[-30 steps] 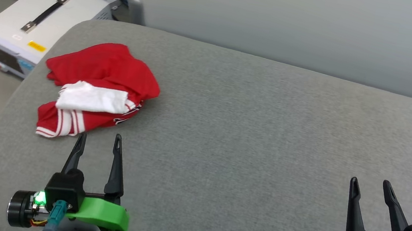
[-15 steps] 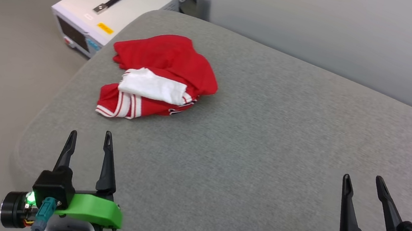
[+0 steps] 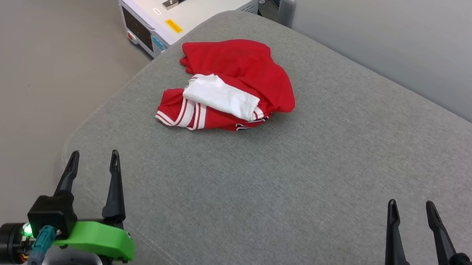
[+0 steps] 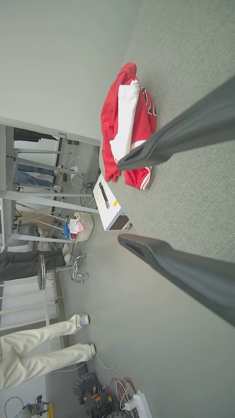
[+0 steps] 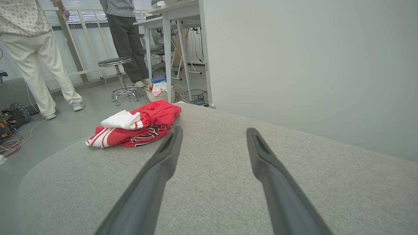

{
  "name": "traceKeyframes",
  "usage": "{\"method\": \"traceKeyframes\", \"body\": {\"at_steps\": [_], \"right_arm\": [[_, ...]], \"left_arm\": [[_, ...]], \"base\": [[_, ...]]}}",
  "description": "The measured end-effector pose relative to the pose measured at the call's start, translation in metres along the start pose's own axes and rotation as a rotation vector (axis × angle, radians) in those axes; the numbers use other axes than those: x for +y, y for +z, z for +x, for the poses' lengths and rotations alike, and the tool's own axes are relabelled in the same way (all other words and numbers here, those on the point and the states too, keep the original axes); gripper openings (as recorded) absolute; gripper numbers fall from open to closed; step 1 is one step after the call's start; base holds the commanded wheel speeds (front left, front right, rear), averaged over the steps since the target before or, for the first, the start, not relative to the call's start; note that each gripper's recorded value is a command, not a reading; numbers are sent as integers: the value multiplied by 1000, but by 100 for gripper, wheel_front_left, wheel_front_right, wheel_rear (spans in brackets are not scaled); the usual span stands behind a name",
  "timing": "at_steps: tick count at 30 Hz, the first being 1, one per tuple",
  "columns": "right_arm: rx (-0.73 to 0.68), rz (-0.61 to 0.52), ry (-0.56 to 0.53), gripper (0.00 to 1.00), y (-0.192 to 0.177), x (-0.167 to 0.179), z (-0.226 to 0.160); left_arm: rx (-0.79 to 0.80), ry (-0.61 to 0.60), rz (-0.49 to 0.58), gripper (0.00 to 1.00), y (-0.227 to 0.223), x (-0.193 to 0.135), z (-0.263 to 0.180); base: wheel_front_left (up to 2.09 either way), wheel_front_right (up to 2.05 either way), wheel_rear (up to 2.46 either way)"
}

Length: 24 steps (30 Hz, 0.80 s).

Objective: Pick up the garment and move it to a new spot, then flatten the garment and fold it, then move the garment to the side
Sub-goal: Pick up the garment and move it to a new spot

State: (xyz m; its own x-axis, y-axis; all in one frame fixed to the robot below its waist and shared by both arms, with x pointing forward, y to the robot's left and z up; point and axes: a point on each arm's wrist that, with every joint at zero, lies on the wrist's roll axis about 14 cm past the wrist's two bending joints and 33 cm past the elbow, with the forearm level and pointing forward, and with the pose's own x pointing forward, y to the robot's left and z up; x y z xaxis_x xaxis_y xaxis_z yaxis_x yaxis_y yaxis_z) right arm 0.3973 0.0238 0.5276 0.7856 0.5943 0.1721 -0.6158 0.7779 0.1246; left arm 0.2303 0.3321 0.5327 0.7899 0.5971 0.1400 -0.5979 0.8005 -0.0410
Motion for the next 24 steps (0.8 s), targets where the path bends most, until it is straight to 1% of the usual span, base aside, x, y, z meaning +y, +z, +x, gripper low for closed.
{"method": "traceKeyframes", "body": {"at_steps": [6, 11, 14, 16, 21, 24], "right_arm": [[0, 3, 17, 100, 0, 5, 2], [-1, -1, 8, 100, 0, 3, 0], [-5, -16, 1, 100, 1, -1, 1], [-4, -23, -11, 100, 0, -5, 0], [-24, -38, -36, 100, 4, -16, 2], [-30, -47, -55, 100, 4, -25, 3]], "left_arm": [[0, 20, -5, 100, 1, 7, -2], [5, 23, -51, 100, -1, 9, 5], [-41, -11, -69, 100, 12, 3, 24], [-96, -39, -84, 100, 29, -2, 42], [-206, -101, -95, 100, 64, -15, 85], [-252, -155, -82, 100, 82, -30, 113]], "base": [[0, 0, 0], [0, 0, 0], [0, 0, 0], [0, 0, 0], [0, 0, 0], [0, 0, 0]]}}
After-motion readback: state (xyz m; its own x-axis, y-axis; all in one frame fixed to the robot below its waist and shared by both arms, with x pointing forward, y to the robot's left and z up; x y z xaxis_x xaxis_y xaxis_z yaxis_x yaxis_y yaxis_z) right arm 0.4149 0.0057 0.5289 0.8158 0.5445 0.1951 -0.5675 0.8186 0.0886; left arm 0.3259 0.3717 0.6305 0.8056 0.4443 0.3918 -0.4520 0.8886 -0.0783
